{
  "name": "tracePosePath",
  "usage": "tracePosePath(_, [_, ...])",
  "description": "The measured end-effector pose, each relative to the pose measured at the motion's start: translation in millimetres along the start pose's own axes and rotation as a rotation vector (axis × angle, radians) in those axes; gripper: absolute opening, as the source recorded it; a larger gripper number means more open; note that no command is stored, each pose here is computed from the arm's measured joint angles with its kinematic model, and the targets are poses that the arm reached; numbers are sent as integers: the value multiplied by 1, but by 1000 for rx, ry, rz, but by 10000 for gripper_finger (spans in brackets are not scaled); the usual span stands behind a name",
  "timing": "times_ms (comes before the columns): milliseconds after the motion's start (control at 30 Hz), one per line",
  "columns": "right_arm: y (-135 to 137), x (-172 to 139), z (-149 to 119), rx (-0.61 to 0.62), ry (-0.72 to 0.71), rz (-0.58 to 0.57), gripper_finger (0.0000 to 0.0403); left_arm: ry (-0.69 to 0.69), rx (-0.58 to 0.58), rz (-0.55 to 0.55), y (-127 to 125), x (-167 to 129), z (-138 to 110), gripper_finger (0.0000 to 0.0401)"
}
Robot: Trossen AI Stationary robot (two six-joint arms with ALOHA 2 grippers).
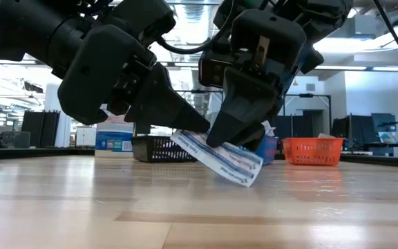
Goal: Pick & Place First Aid Supplies
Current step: Put the blue bandage into the blue bin
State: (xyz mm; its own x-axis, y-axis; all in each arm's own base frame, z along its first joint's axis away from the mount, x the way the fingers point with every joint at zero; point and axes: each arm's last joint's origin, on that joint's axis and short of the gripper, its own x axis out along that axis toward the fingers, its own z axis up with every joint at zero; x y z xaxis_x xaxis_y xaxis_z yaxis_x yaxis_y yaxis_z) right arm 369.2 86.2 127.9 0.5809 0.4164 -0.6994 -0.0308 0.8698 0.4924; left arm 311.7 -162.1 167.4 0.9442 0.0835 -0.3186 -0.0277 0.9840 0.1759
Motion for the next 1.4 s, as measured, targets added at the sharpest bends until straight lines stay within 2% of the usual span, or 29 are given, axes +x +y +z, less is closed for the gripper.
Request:
tracePosePath(200, [4, 1, 0, -18, -5, 34, 86, 0, 0, 0, 0, 0, 0, 8])
tracePosePath(333, [9, 2, -1, -98, -14, 44, 86, -1, -2, 3, 1, 1, 0, 8])
tracePosePath(467, [8, 2, 1, -136, -48, -16, 84, -1, -3, 5, 2, 1, 1, 8])
tracePosePath(567, [6, 1, 1, -121, -42, -12, 66, -1, -3, 6, 2, 1, 1, 8])
tracePosePath(733, [6, 1, 1, -118, -27, 14, 9, -2, -6, 5, 2, 1, 1, 8])
tracePosePath(867, [6, 1, 0, -117, -25, 13, 7, -3, -31, 8, 2, 1, 1, 8])
tracePosePath(1000, [5, 1, 0, -112, -22, 0, 3, -10, -91, 59, 4, 1, 1, 18])
tracePosePath(1233, [-5, -10, -6, -57, 78, -122, 1, -11, -95, 64, 4, 1, 2, 62])
tracePosePath(1400, [-3, -43, 2, -63, -11, -415, 2, -13, -157, 94, 8, 3, 1, 77])
